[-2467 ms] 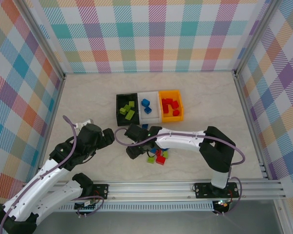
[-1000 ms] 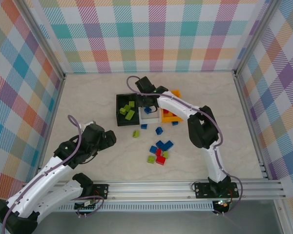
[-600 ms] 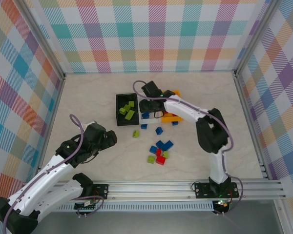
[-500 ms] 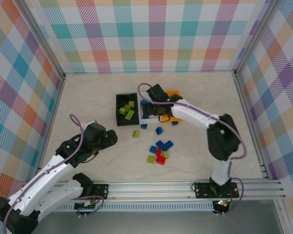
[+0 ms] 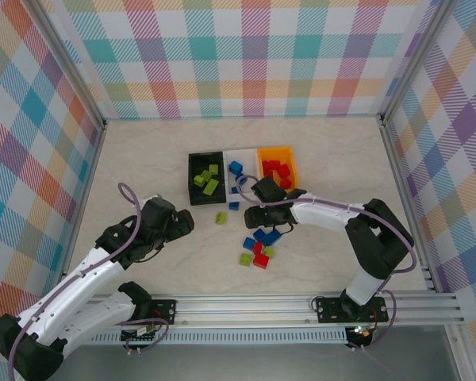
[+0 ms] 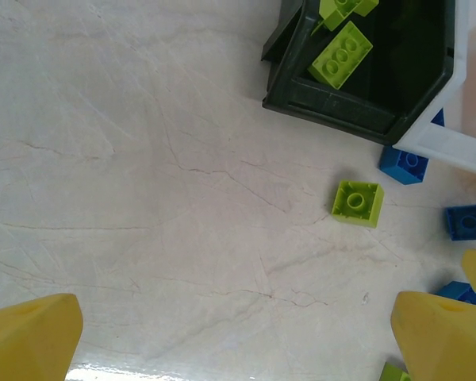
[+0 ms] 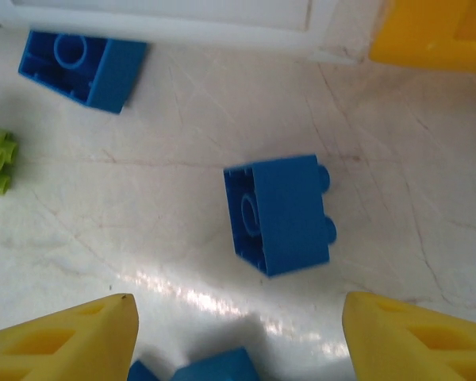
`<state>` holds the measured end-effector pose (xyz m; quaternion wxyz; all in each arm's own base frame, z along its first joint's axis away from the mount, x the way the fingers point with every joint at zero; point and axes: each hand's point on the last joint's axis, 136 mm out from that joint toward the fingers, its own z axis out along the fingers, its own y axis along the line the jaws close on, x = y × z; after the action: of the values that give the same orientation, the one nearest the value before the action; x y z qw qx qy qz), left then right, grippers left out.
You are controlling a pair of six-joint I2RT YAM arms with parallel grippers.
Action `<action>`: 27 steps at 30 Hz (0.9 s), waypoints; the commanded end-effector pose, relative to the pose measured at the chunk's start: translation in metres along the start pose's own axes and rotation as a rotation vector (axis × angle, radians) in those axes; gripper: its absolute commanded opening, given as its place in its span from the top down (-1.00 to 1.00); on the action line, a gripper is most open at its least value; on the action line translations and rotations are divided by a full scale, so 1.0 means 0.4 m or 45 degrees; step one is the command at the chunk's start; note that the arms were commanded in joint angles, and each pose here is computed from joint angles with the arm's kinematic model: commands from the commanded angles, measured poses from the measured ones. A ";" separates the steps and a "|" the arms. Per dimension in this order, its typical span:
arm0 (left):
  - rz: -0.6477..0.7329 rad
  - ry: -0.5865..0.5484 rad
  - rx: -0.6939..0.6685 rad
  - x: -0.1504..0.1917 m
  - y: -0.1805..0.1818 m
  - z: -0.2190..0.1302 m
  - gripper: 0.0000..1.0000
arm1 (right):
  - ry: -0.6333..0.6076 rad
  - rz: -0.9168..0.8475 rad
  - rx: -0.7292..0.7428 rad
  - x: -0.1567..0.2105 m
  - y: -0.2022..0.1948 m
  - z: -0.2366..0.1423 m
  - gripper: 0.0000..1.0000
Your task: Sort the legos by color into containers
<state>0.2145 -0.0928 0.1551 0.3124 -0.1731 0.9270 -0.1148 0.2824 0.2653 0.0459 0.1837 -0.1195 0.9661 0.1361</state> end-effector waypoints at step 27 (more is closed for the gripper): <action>0.016 0.016 -0.006 0.005 0.006 0.002 -1.00 | -0.142 -0.071 0.066 -0.081 0.023 -0.004 0.51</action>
<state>0.2144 -0.0927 0.1550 0.3122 -0.1731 0.9271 -0.1144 0.3113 0.2712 0.0315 0.2160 -0.1165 0.9645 0.0975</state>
